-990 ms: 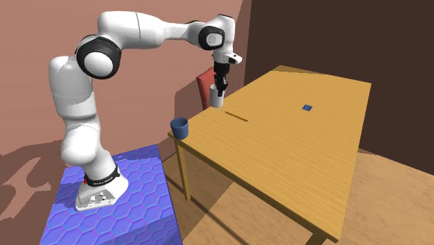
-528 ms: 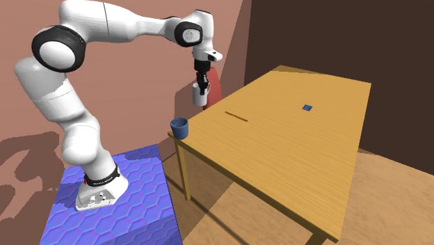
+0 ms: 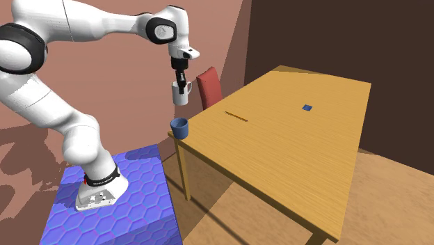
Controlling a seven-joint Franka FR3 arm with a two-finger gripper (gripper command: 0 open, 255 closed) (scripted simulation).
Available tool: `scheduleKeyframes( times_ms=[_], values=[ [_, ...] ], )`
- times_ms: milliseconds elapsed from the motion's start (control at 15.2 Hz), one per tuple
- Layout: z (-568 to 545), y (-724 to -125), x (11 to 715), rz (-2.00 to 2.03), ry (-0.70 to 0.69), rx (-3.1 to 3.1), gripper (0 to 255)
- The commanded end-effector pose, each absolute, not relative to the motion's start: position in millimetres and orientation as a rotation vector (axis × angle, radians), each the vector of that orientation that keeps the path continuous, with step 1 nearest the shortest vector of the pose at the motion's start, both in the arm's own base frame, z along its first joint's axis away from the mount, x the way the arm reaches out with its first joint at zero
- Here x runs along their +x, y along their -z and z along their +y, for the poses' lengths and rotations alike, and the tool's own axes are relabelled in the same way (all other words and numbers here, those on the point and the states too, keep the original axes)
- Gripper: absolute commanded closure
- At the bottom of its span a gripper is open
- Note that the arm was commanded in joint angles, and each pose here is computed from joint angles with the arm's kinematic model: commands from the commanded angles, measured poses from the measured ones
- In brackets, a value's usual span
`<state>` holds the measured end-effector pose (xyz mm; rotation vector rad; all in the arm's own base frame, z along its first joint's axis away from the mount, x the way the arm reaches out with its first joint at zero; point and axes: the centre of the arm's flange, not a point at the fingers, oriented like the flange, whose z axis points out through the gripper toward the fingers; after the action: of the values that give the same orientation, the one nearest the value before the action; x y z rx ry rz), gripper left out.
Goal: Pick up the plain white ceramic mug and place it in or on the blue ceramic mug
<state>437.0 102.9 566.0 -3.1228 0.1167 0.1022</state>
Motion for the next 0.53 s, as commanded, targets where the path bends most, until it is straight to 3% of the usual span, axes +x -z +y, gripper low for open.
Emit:
scheduleKeyframes(
  times_ms=[0,462],
  values=[
    [105,-564,418,0.118,-0.102,-3.123,255],
    [105,-527,418,0.118,-0.102,-3.123,255]
  ],
)
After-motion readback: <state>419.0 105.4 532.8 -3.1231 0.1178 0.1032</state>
